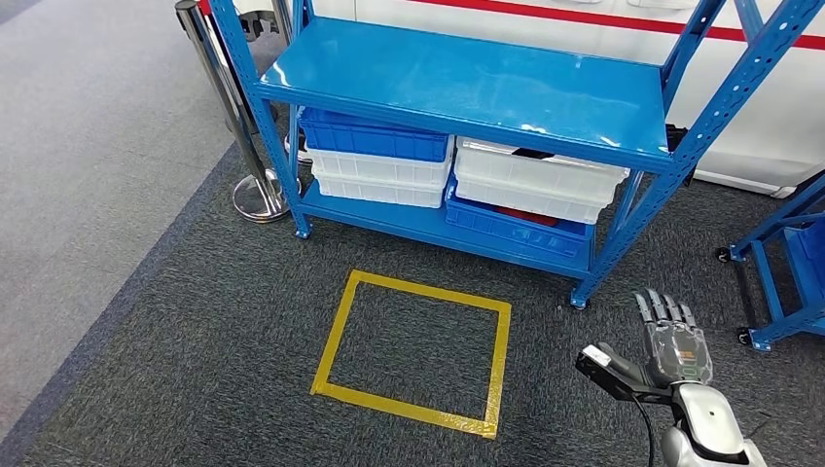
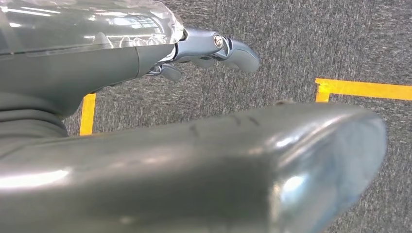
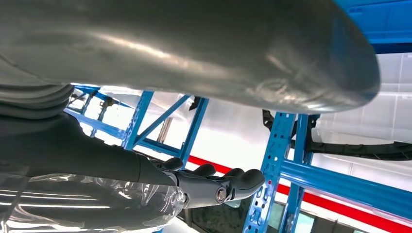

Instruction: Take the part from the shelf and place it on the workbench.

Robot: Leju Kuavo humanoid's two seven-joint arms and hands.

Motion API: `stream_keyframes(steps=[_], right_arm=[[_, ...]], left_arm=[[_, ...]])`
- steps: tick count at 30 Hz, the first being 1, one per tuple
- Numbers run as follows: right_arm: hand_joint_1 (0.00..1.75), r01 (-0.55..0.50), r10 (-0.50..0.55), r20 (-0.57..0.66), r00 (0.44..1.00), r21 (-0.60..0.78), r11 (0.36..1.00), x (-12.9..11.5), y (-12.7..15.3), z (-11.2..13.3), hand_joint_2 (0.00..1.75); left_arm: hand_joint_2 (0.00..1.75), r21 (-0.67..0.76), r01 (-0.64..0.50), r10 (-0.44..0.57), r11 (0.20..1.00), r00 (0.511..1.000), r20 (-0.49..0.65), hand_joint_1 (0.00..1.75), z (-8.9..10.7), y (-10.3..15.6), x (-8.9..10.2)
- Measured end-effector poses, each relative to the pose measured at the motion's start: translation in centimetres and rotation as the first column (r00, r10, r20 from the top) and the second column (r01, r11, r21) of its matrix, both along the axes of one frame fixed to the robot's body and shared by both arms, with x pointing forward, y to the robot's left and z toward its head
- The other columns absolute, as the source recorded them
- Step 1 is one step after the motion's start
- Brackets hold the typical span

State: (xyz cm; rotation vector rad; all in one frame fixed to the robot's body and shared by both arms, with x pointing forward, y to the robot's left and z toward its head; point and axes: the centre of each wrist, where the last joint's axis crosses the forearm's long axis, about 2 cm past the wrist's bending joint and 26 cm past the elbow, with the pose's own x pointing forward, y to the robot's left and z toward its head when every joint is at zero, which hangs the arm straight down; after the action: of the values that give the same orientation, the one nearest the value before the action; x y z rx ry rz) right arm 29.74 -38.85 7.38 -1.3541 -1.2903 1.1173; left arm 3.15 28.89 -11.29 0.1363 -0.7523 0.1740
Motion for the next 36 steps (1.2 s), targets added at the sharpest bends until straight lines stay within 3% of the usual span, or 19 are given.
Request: stream_keyframes(steps=[20, 36], right_arm=[[0.00, -0.001, 0.001, 0.013, 1.000, 0.008, 1.000, 0.3, -0.2, 0.0, 0.00], [0.00, -0.031, 0.030, 0.007, 1.000, 0.074, 0.997, -2.9, 0.4, -1.0, 0.00]], left_arm=[[0.00, -0.004, -0.009, 0.009, 1.000, 1.000, -0.001, 0.00, 0.0, 0.0, 0.0], [0.00, -0.010, -0.014, 0.014, 1.000, 1.000, -0.011, 0.00, 0.0, -0.3, -0.3]])
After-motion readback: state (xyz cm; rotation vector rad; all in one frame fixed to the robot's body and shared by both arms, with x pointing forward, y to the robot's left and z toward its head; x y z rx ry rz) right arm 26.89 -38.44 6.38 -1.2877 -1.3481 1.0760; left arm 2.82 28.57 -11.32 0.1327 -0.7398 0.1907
